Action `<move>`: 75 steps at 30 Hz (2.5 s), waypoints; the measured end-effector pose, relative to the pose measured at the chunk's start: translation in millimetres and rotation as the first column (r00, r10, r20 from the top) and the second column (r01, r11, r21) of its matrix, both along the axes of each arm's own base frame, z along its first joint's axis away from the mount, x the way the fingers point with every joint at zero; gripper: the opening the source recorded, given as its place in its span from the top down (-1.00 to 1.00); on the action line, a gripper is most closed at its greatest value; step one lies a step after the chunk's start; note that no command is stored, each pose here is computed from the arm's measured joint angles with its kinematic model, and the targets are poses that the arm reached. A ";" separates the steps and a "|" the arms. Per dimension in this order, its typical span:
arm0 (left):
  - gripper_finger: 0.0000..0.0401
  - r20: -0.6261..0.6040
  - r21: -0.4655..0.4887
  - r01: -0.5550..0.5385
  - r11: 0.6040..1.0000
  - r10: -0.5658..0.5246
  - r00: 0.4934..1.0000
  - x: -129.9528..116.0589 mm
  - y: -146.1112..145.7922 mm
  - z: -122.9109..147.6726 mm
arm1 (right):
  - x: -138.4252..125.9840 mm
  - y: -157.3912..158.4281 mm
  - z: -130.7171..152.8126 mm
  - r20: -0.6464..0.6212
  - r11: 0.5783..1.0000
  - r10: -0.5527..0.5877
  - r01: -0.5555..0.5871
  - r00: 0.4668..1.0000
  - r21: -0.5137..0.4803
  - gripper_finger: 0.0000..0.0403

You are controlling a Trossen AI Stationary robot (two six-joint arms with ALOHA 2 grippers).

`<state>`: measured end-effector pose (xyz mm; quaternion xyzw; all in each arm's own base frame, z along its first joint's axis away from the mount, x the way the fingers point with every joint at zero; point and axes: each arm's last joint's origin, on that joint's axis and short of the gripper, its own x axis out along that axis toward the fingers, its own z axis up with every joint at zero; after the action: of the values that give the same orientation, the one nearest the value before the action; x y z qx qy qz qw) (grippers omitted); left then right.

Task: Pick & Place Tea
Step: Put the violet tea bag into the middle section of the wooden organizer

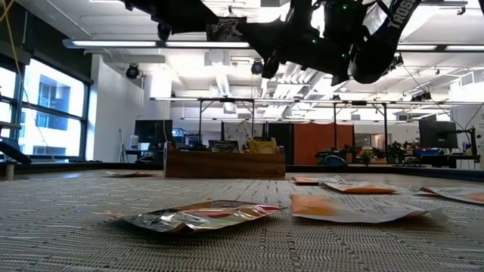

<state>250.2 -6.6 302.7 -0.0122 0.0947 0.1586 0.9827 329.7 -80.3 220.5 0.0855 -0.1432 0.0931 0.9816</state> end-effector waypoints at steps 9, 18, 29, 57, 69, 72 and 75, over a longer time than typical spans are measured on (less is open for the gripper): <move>0.96 -0.016 -0.003 -0.046 0.999 0.046 0.999 3.9 11.9 -4.6 | 0.1 -0.2 -0.1 0.003 1.000 -0.010 0.010 1.000 -0.027 0.88; 0.99 -0.027 0.008 -0.052 0.999 0.052 0.998 2.9 14.0 -4.8 | 1.5 -4.5 -7.6 -0.077 0.999 -0.034 0.034 0.996 0.001 0.65; 0.99 -0.159 -0.083 -0.160 0.984 0.145 0.976 -11.2 37.3 -14.2 | -1.0 -22.1 -39.2 -0.388 0.993 -0.073 0.103 0.919 0.056 0.59; 1.00 -0.656 -0.290 -0.115 0.950 -0.110 0.746 52.2 138.2 -17.3 | -2.4 46.3 -85.5 -0.739 0.950 -0.198 -0.060 0.644 -0.307 0.59; 1.00 -0.738 -0.270 -0.089 0.959 -0.146 0.659 70.5 146.1 -50.4 | -3.3 46.5 -86.9 -0.754 0.956 -0.187 -0.062 0.630 -0.288 0.59; 1.00 -0.748 -0.273 -0.086 0.958 -0.155 0.645 73.7 145.2 -56.4 | -3.3 46.5 -86.8 -0.753 0.956 -0.187 -0.062 0.631 -0.288 0.59; 1.00 -0.766 -0.242 -0.065 0.968 -0.150 0.625 75.6 144.0 -59.4 | -3.3 46.5 -86.8 -0.753 0.956 -0.187 -0.062 0.631 -0.288 0.59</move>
<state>325.8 137.4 243.3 -0.0620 0.5293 0.1118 0.8388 326.3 -33.8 133.7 -0.0311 0.3033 0.0327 0.9518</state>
